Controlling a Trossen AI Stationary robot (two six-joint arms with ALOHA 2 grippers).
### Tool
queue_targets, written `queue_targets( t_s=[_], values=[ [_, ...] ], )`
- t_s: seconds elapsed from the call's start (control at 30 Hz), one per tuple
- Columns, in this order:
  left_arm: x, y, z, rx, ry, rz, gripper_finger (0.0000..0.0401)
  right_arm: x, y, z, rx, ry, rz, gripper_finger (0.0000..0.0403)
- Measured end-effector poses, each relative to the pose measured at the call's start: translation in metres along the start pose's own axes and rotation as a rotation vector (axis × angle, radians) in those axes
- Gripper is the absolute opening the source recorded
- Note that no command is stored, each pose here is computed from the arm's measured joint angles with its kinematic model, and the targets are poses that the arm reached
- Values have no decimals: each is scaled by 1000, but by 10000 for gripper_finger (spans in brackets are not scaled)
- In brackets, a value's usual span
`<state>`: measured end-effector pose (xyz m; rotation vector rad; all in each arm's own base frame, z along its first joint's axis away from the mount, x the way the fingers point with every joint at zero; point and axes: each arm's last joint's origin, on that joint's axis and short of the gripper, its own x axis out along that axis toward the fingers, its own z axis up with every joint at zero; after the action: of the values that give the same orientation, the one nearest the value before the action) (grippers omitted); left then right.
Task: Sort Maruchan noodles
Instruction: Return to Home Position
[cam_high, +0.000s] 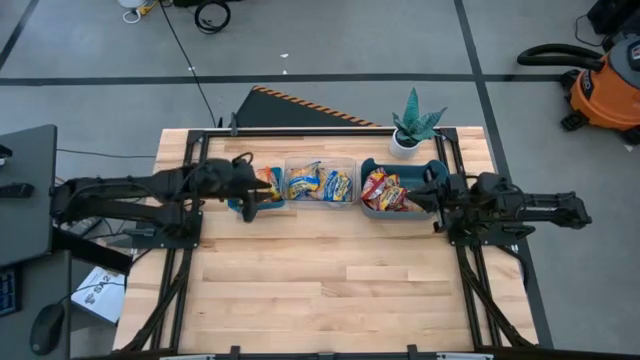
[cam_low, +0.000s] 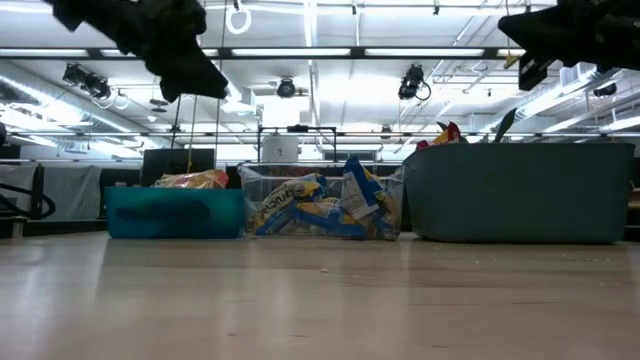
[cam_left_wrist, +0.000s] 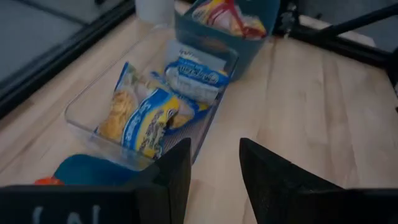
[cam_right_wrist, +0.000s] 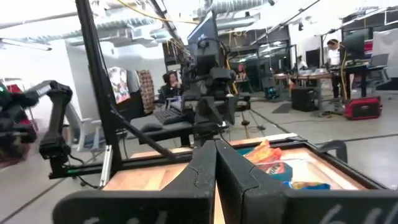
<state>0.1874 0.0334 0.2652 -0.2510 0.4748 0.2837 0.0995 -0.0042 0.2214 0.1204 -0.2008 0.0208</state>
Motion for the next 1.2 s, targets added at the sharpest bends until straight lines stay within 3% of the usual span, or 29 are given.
queue_targets(
  t_s=[0.17,0.4,0.5,0.73,0.9,1.2],
  values=[
    [0,-2,-23,106,-54,-27,141,-2,-1,-6,59,15,-24,12],
    [0,-2,-50,167,-296,-40,141,-11,-9,-16,130,47,-280,12],
    [-1,1,-67,179,-342,-11,141,-16,-10,-15,144,24,-331,13],
    [-5,10,-98,185,-370,-3,141,-16,-9,-19,128,58,-293,13],
    [-10,17,-120,135,-439,-50,141,-16,-12,-29,48,92,-350,13],
    [-24,13,-120,161,-515,-171,141,-15,-13,-33,34,106,-354,13]
  ],
)
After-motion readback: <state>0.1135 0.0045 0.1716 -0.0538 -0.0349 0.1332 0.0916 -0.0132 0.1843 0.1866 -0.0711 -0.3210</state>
